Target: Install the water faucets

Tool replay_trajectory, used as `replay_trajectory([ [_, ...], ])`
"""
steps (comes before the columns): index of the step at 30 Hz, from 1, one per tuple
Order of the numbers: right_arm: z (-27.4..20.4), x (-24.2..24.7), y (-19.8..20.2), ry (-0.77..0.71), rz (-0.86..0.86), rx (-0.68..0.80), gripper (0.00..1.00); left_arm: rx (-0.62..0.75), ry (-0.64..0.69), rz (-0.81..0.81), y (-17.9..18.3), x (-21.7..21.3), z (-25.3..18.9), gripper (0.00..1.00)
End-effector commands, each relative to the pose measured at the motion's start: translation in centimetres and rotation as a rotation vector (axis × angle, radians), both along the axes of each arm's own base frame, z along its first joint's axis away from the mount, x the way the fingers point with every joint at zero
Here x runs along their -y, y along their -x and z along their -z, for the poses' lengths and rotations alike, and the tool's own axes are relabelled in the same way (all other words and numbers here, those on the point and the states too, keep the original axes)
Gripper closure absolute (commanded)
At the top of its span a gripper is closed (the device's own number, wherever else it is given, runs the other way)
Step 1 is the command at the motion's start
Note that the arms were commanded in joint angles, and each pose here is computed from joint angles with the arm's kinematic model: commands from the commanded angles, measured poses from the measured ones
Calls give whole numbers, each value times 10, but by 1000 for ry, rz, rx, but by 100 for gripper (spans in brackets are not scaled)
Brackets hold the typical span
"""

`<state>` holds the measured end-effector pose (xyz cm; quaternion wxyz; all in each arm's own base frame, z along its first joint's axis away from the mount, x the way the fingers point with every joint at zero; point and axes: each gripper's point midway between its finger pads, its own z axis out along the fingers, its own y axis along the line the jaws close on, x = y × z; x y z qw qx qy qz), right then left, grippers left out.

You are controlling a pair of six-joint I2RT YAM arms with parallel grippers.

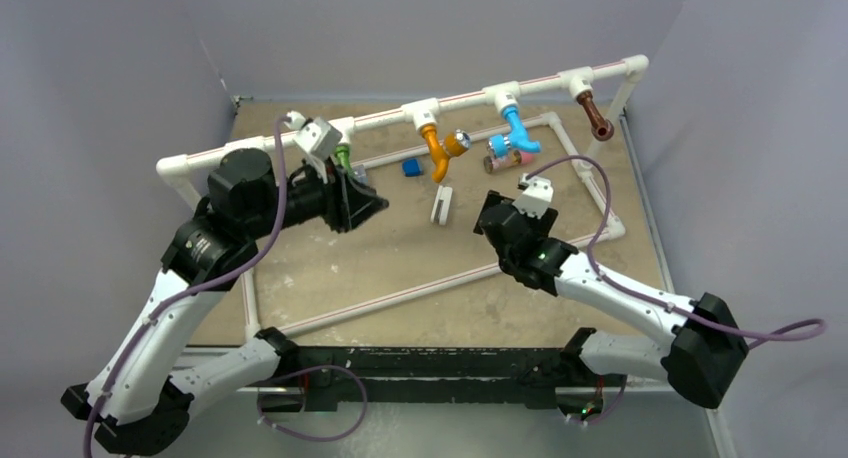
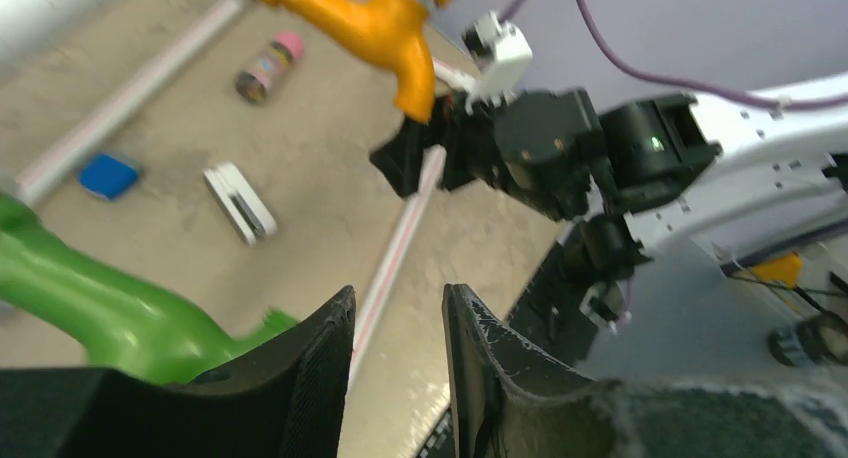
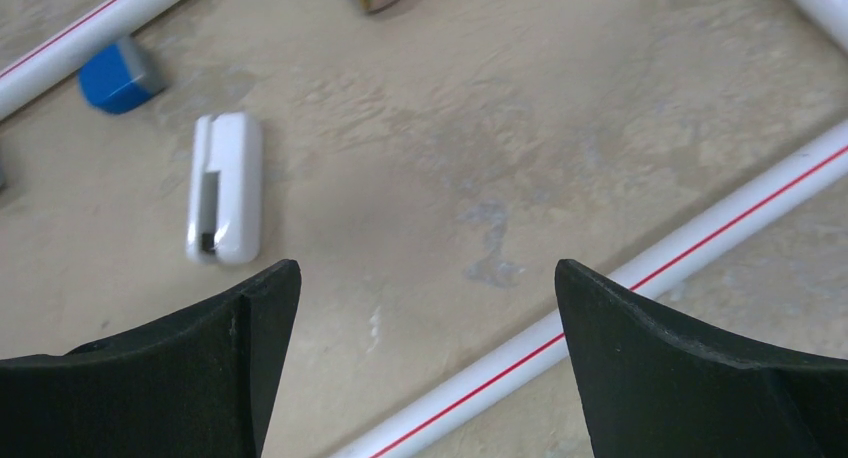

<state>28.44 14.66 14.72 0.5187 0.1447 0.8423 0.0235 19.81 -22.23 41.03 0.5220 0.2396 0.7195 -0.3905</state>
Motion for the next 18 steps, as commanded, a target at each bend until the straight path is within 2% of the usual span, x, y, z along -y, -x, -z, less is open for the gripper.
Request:
replay_trajectory([
  [1,-24,37,-13,80,220,127,1,-193,-8,124,51,-4,46,63],
  [8,-15,84,-41,130,352,123,1,-305,-17,185,88,-15,89,61],
  [18,-28,102,-67,-2,162,289,1,-303,-50,220,98,-19,112,60],
])
